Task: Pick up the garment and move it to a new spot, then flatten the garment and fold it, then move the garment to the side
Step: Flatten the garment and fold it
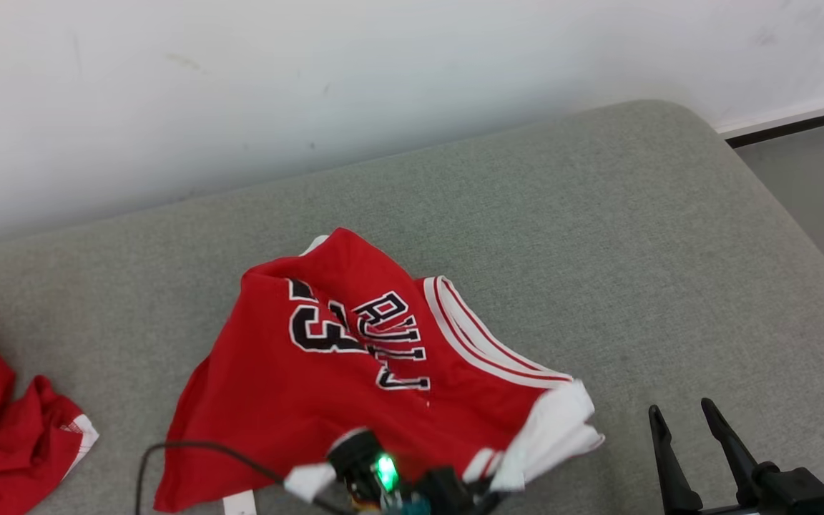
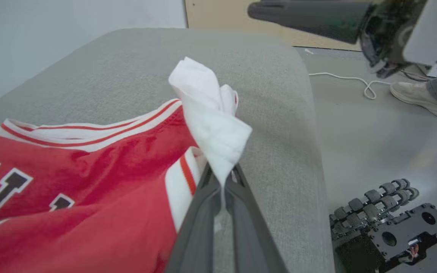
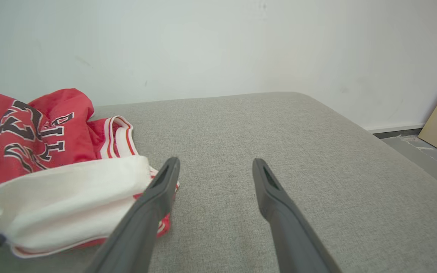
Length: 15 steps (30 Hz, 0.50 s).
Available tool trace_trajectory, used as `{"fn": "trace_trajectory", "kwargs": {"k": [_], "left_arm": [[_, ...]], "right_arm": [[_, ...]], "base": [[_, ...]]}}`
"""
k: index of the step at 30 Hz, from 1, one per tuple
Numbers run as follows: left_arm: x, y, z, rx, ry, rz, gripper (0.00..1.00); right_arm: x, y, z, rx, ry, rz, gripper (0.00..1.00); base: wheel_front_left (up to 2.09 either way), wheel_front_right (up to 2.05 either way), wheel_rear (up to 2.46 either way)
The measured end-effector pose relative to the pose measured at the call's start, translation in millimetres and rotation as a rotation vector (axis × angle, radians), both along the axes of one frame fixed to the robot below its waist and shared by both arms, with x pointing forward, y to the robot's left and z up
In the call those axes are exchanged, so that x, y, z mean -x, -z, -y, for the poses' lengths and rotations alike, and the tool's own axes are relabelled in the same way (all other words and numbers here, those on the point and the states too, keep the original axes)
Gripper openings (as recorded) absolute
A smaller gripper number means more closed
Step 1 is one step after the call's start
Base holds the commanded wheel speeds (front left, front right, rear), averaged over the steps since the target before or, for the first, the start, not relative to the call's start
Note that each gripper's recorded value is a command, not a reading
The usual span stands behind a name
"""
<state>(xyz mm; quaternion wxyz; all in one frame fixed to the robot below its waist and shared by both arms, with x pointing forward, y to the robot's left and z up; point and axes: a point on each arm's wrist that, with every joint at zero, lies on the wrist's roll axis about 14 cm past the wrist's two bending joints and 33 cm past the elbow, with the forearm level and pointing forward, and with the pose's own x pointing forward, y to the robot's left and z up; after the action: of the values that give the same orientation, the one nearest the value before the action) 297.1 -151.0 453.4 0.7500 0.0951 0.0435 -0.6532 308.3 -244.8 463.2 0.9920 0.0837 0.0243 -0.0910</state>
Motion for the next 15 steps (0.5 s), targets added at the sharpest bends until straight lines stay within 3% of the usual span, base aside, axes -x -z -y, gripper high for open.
{"fn": "trace_trajectory", "kwargs": {"k": [2, 4, 5, 9, 15], "left_arm": [[16.4, 7.6, -3.5, -0.019, 0.057, 0.057, 0.0], [34.4, 16.2, -6.6, -0.043, 0.117, 0.095, 0.5], [43.2, 21.3, -8.6, -0.055, 0.139, 0.096, 1.0], [69.8, 28.1, -11.2, -0.056, 0.177, 0.049, 1.0], [59.2, 14.8, -12.2, 0.002, 0.108, -0.044, 1.0]], "right_arm": [[1.8, -2.3, 2.3, 0.005, 0.003, 0.007, 1.0], [4.6, -3.9, 4.6, 0.007, 0.01, 0.012, 1.0], [6.2, -4.4, 5.7, 0.007, 0.014, 0.014, 1.0], [12.5, -5.2, 8.9, 0.007, 0.026, 0.019, 1.0], [13.5, -4.1, 9.7, 0.01, 0.026, 0.015, 1.0]], "base": [[0.0, 0.0, 0.0], [0.0, 0.0, 0.0], [0.0, 0.0, 0.0], [0.0, 0.0, 0.0], [0.0, 0.0, 0.0]]}}
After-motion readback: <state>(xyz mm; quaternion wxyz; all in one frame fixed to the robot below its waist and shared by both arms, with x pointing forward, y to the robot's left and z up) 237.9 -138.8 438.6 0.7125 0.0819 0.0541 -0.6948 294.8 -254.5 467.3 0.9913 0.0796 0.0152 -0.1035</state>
